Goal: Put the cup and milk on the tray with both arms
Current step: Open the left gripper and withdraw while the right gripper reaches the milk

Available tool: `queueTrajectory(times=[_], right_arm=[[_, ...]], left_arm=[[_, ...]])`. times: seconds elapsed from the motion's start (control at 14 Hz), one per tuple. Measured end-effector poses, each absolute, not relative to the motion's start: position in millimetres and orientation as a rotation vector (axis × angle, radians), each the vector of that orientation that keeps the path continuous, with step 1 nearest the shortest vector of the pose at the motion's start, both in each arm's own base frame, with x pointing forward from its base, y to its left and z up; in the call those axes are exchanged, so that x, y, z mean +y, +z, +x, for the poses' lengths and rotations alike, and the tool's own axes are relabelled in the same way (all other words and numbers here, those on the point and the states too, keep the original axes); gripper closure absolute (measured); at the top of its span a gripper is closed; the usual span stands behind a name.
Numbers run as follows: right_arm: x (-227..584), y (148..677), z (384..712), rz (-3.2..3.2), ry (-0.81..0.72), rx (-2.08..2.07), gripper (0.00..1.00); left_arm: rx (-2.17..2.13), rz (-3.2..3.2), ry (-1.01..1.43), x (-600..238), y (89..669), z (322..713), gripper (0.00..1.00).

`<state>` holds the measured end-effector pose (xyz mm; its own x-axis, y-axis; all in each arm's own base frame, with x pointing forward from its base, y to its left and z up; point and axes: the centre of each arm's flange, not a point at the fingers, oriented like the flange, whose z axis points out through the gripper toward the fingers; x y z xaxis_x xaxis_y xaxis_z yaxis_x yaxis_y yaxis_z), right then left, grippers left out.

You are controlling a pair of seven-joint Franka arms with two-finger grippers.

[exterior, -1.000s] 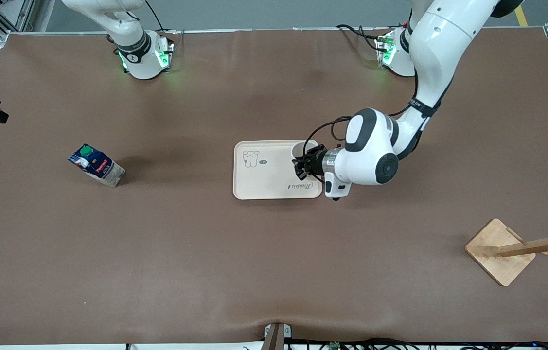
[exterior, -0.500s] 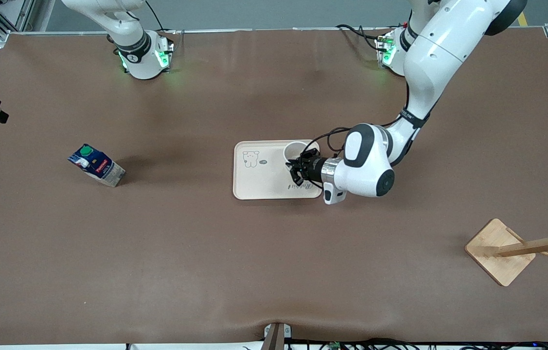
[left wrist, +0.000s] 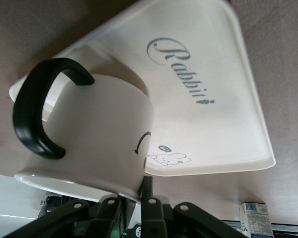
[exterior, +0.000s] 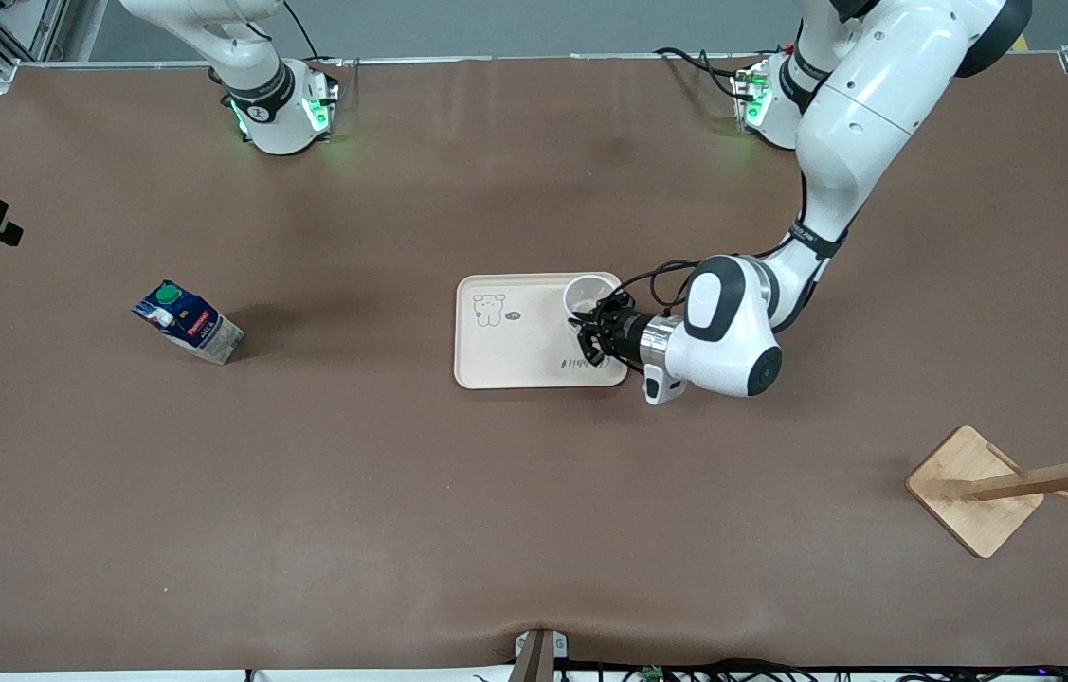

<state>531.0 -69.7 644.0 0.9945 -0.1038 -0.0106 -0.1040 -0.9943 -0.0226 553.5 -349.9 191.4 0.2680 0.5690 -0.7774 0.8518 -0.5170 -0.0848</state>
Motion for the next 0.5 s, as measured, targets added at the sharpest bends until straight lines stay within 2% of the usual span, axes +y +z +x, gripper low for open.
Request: queueTrajectory(times=[0.21, 0.36, 0.5], right_arm=[[-65.5, 637.0, 540.1, -3.118, -0.003, 0.149, 0.00], [-58.3, 624.6, 553.4, -3.123, -0.001, 0.129, 0.00], [-55.6, 603.3, 564.4, -3.125, 0.062, 0.124, 0.00]], left_arm=[[1.304, 2.191, -1.124, -346.8, 186.6, 554.7, 0.88], [1.299, 2.189, -1.117, -347.7, 189.3, 557.2, 0.70], [1.284, 2.181, -1.086, -349.8, 201.4, 567.8, 0.50]])
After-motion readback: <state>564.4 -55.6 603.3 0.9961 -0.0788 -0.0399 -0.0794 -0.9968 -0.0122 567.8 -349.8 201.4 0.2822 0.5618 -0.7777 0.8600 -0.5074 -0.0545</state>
